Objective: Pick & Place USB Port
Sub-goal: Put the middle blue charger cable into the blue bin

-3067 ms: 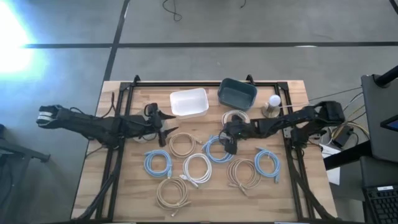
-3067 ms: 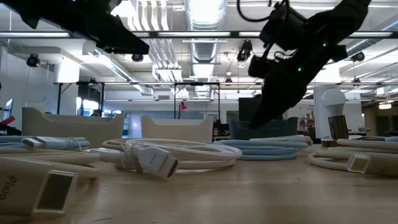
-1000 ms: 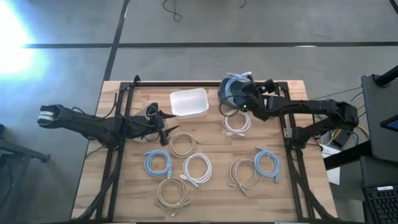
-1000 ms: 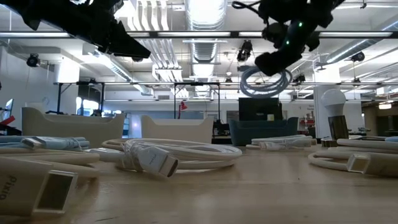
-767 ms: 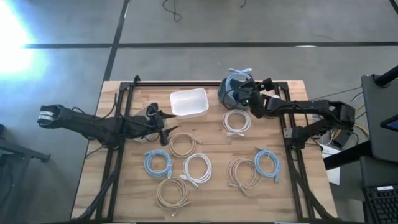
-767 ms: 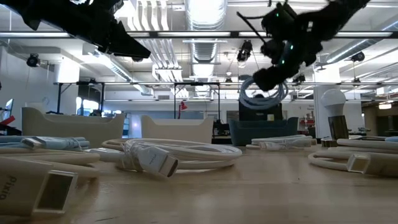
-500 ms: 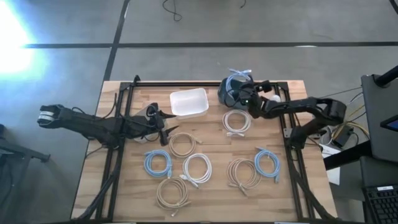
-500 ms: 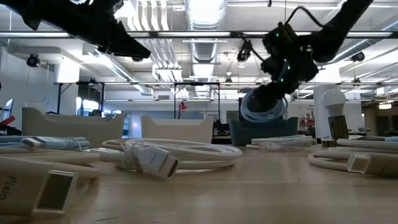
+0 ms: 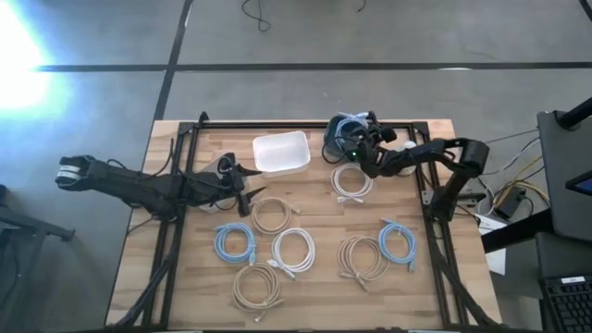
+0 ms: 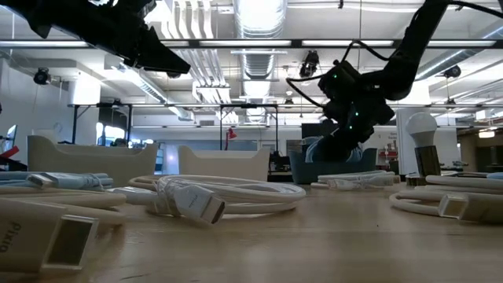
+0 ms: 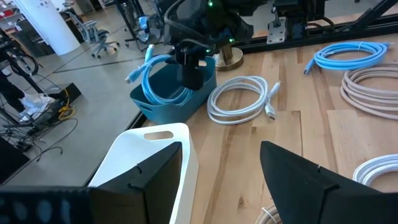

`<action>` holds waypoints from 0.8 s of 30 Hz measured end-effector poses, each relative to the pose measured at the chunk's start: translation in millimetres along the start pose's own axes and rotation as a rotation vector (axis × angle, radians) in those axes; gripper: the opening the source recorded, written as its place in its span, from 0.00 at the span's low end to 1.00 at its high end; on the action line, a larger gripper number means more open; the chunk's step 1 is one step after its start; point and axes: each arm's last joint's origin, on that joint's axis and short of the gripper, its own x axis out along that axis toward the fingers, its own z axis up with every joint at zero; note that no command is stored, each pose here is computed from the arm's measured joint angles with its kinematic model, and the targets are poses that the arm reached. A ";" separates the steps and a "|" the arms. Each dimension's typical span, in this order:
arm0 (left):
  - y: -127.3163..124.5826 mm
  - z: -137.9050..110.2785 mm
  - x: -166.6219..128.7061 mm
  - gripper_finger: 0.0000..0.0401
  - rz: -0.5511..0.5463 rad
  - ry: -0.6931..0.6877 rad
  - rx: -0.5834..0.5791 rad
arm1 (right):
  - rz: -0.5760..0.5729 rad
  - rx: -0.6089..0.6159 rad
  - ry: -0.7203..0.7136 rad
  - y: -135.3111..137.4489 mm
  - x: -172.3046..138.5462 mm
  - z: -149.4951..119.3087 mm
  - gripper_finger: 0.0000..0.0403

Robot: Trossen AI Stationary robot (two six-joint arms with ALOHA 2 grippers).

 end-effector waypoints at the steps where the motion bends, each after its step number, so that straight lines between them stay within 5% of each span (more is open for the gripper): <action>1: 0.0 0.0 0.0 0.58 0.000 0.000 0.000 | -0.001 0.001 0.001 0.4 0.6 -0.2 0.13; 24: 0.0 -0.2 0.0 0.58 0.000 0.002 -0.014 | -0.001 -0.070 -0.003 -3.1 3.4 8.8 0.46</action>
